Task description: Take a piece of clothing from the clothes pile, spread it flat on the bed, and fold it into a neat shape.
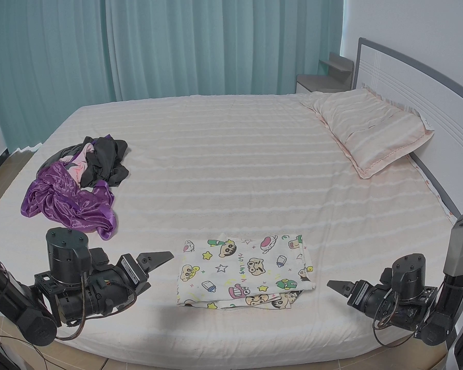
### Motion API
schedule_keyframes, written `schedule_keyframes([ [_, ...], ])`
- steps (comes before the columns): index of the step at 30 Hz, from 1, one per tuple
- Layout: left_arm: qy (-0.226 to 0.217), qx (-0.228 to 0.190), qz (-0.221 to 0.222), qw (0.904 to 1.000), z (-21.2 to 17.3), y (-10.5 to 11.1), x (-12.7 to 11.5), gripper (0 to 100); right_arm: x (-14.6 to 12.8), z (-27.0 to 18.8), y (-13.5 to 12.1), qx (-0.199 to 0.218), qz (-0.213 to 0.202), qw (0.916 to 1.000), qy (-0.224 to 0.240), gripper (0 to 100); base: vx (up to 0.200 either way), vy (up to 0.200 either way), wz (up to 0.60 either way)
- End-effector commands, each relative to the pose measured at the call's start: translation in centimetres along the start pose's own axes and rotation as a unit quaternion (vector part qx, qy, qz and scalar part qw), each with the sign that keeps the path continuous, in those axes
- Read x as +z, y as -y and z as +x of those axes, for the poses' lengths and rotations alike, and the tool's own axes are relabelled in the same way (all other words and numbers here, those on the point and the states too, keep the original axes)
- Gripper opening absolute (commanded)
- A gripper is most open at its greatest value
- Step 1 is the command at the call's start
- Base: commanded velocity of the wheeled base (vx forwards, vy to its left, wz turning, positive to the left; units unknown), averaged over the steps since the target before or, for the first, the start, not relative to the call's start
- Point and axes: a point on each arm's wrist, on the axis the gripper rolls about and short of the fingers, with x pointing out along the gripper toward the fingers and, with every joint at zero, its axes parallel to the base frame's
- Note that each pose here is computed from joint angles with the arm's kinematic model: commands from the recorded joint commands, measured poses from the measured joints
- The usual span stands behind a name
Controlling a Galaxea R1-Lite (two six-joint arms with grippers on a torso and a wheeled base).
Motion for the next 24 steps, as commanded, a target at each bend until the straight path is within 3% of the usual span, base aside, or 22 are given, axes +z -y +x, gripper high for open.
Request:
schedule_keyframes([
  [1,0.006,0.007,-0.01,0.9999,0.2,-0.5,0.8,100,0.0,0.7,0.0,0.01,0.007,0.9999,0.006,100,0.0,0.2,0.0],
  [7,0.009,0.017,-0.018,0.9997,0.6,-1.1,1.3,100,-0.9,2.9,0.9,-0.001,0.004,1.0,0.002,100,0.0,0.2,0.0],
  [16,0.008,0.019,-0.019,0.9996,1.1,-1.5,1.1,100,-0.6,4.5,0.8,0.004,0.009,0.9999,0.01,100,0.0,0.0,0.0],
  [24,0.006,0.024,-0.019,0.9995,1.3,-1.8,1.0,100,0.3,4.5,2.0,-0.021,0.022,0.9992,0.025,100,0.2,0.0,0.0],
])
